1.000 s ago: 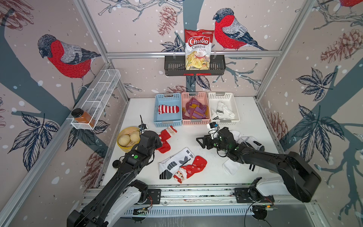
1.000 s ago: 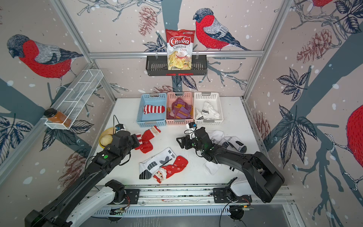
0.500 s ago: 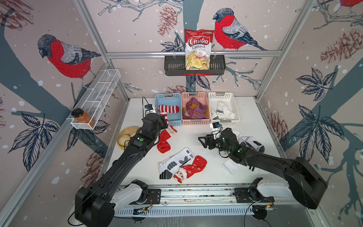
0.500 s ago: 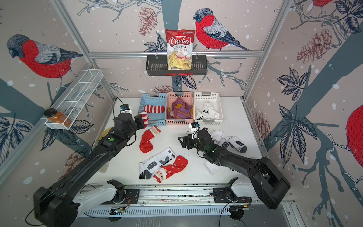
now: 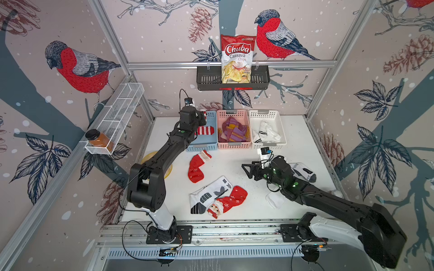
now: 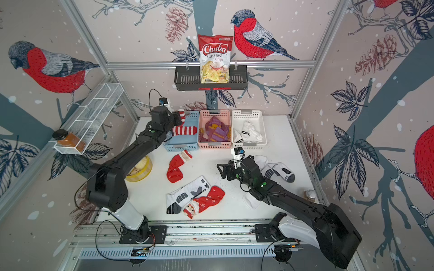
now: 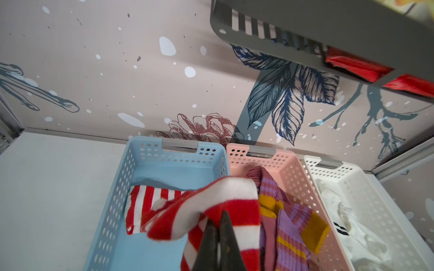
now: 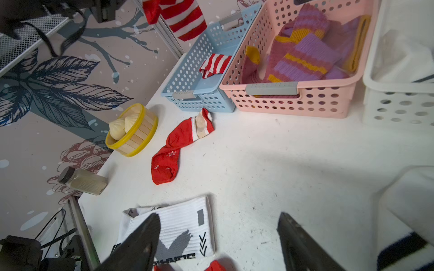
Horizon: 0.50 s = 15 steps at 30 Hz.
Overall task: Sort the socks into the basket by color
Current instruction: Place the sock in the bin.
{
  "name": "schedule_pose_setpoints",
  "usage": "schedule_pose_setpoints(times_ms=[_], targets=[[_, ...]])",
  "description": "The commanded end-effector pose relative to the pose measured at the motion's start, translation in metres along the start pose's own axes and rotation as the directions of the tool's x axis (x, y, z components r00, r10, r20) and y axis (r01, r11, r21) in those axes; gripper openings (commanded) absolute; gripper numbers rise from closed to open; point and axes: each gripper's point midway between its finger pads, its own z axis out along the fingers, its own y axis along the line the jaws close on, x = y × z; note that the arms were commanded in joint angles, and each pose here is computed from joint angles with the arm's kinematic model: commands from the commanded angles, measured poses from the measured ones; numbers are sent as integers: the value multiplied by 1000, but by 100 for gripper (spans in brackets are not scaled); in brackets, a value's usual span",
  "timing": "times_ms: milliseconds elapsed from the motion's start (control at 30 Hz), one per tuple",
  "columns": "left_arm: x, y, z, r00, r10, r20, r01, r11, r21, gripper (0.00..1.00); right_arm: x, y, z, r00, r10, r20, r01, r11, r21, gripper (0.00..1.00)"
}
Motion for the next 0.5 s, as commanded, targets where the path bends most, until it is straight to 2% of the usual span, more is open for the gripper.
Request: schedule_pose_setpoints(times_ms=[0, 200, 467], targets=[[-17, -17, 23, 999, 42, 33, -46, 993, 107, 0, 1, -7, -9, 1000, 10, 11, -10, 999, 46, 82], [-6, -4, 64, 998, 46, -39, -43, 996, 79, 0, -4, -8, -25, 999, 16, 51, -19, 998, 55, 83], [1, 5, 90, 997, 55, -63, -49, 996, 81, 0, -3, -9, -29, 998, 22, 55, -25, 998, 58, 83]])
